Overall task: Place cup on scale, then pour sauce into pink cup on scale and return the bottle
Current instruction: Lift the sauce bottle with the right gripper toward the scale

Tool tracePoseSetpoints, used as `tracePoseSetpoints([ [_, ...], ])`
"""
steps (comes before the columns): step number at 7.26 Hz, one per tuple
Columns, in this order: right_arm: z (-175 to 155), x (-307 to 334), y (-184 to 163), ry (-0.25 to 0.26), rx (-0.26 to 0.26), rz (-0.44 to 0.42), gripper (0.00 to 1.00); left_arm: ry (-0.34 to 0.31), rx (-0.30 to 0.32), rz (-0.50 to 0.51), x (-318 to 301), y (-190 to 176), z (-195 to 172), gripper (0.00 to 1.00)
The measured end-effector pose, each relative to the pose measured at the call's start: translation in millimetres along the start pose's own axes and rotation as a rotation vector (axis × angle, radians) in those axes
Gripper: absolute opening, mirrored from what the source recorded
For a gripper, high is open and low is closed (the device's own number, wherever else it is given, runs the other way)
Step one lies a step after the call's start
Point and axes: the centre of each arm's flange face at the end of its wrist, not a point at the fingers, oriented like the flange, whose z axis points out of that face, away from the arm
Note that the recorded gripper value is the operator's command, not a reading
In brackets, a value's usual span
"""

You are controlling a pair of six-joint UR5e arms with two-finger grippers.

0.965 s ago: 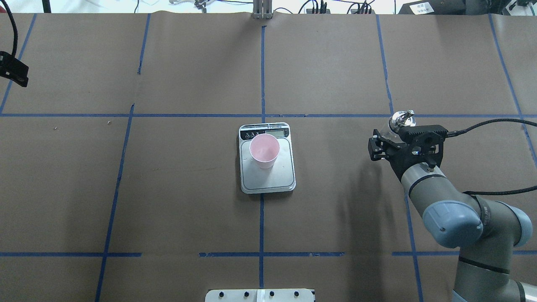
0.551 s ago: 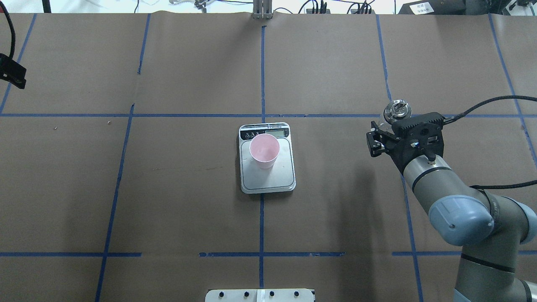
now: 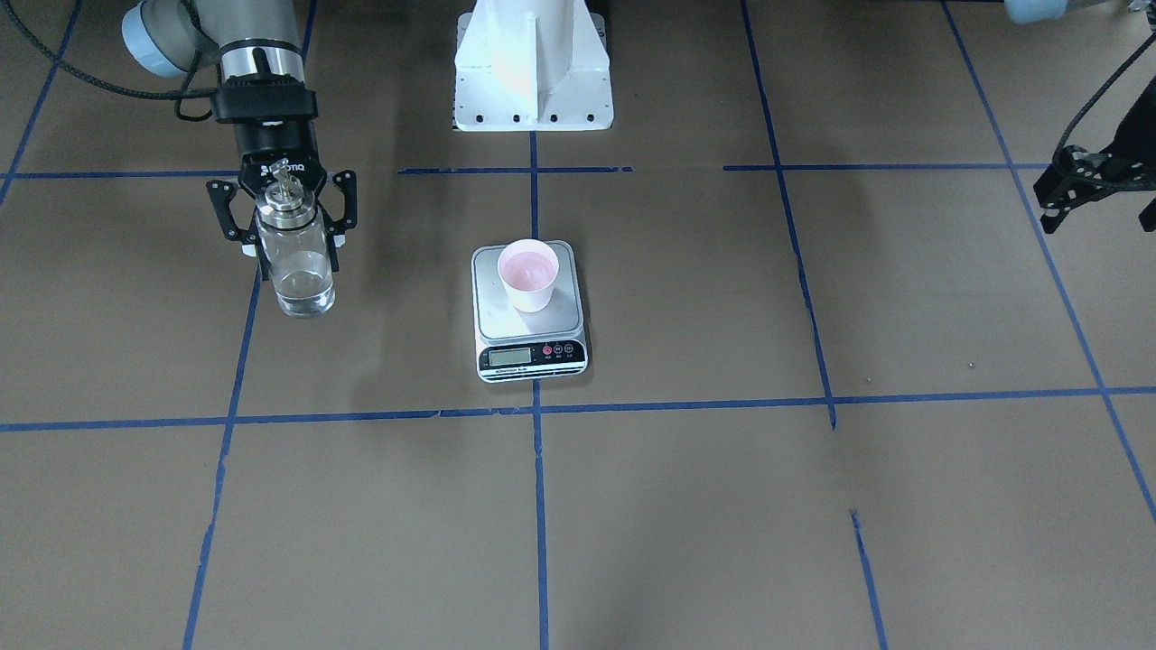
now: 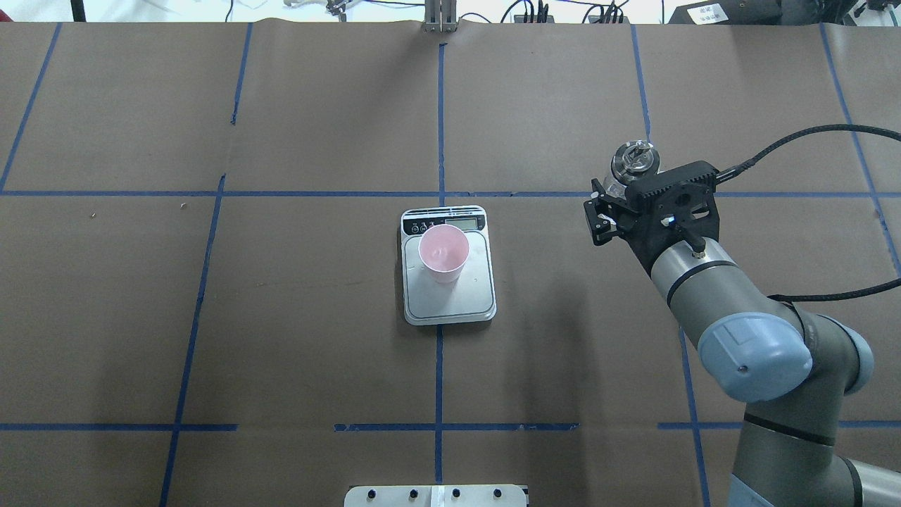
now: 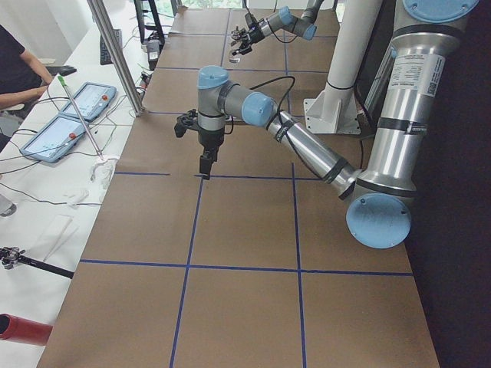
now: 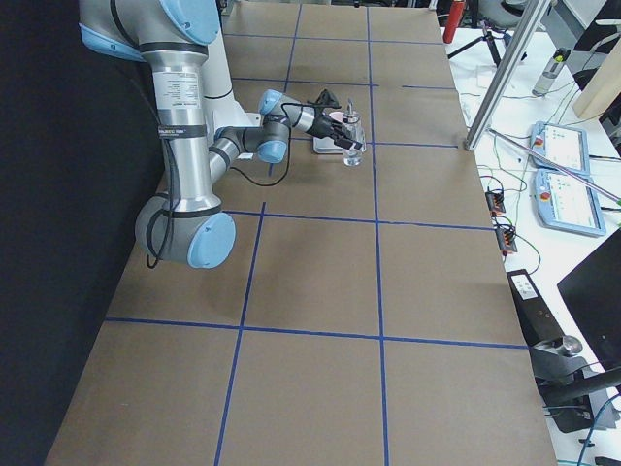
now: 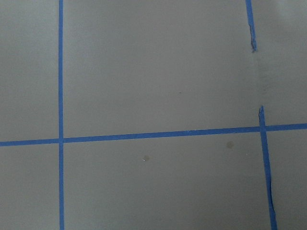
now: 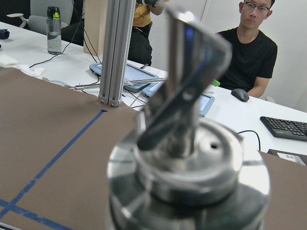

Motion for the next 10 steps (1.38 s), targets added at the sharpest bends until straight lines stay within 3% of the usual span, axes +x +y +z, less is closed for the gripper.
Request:
tracePoseSetpoints([
  [3,2.2,0.7,-16.7,0.051,0.052,-0.184,0.00,0.023,-0.023,0.169,-124.2,15.1,26.7,1.00],
  [5,6.6,-3.5,-20.8,0.132,0.056,-0.272,0.00,0.051,0.024,0.160,-192.4,23.8,50.7,1.00],
  [7,7.4,-16.8,-28.3,0.199,0.067,-0.366,0.00,0.037,0.119,0.165,-236.5,35.2,60.7,1.00],
  [8,6.4,-21.4,-25.9,0.221,0.072,-0.421,0.00,0.033,0.130,0.158,-249.8,49.4,70.8,1.00],
  [10,6.8,-24.4,-19.5,0.249,0.073,-0.511,0.00,0.039,0.097,0.108,-256.8,61.7,94.3,1.00],
])
